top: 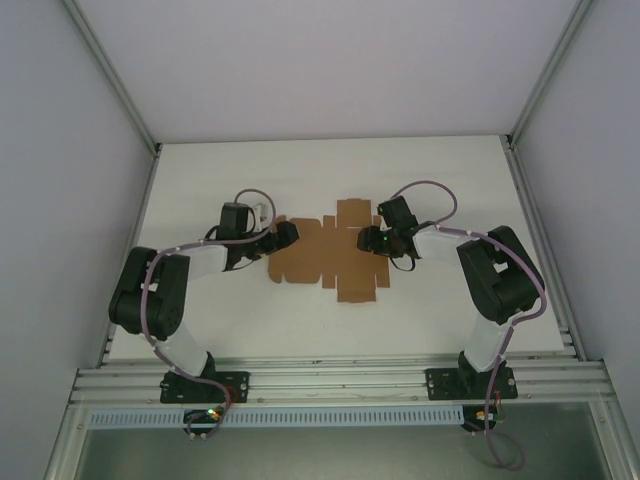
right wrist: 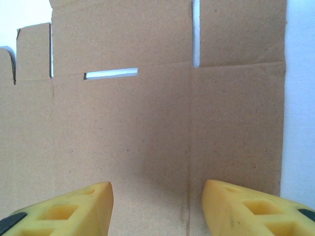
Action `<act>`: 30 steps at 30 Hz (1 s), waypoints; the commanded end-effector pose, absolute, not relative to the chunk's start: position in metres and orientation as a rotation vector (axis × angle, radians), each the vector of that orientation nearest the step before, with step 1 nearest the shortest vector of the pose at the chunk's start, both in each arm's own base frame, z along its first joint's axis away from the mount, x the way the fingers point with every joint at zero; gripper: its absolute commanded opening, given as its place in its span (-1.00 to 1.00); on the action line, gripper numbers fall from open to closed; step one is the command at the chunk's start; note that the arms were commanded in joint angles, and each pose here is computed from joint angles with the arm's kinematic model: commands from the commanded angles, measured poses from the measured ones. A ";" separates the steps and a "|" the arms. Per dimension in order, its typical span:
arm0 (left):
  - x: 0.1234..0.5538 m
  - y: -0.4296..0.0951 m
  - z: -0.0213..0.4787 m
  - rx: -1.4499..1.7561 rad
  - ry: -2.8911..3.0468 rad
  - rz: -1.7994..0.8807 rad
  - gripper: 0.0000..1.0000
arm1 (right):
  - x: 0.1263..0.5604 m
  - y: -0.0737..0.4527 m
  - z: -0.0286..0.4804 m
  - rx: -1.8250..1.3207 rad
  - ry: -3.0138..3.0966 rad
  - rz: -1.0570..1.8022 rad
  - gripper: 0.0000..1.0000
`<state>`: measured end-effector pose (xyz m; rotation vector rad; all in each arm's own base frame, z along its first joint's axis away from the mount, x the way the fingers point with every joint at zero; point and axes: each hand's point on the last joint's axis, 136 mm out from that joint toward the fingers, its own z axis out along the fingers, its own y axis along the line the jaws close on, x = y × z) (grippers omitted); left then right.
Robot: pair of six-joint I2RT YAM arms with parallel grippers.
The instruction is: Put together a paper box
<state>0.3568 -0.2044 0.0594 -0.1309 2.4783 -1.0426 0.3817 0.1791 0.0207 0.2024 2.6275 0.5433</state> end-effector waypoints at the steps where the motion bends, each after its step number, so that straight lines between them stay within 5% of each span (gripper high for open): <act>1: 0.356 -0.225 0.067 -0.077 2.445 -1.192 0.77 | 0.317 0.157 -0.048 0.258 2.914 0.427 0.08; 6: 0.355 -0.226 0.090 -0.040 2.366 -1.206 0.45 | 0.319 0.159 -0.045 0.231 2.898 0.450 0.08; 8: 0.355 -0.223 0.096 -0.025 2.360 -1.166 0.14 | 0.321 0.162 -0.042 0.213 2.880 0.469 0.08; 12: 0.352 -0.220 0.106 0.037 2.343 -1.095 -0.96 | 0.332 0.172 -0.018 0.122 2.794 0.546 0.15; 20: 0.347 -0.219 0.166 0.101 2.163 -1.093 -1.00 | 0.348 0.181 0.081 0.056 2.482 0.693 0.46; 30: 0.298 -0.216 0.284 0.224 1.842 -1.228 -1.00 | 0.327 0.150 0.162 0.115 2.152 1.003 0.51</act>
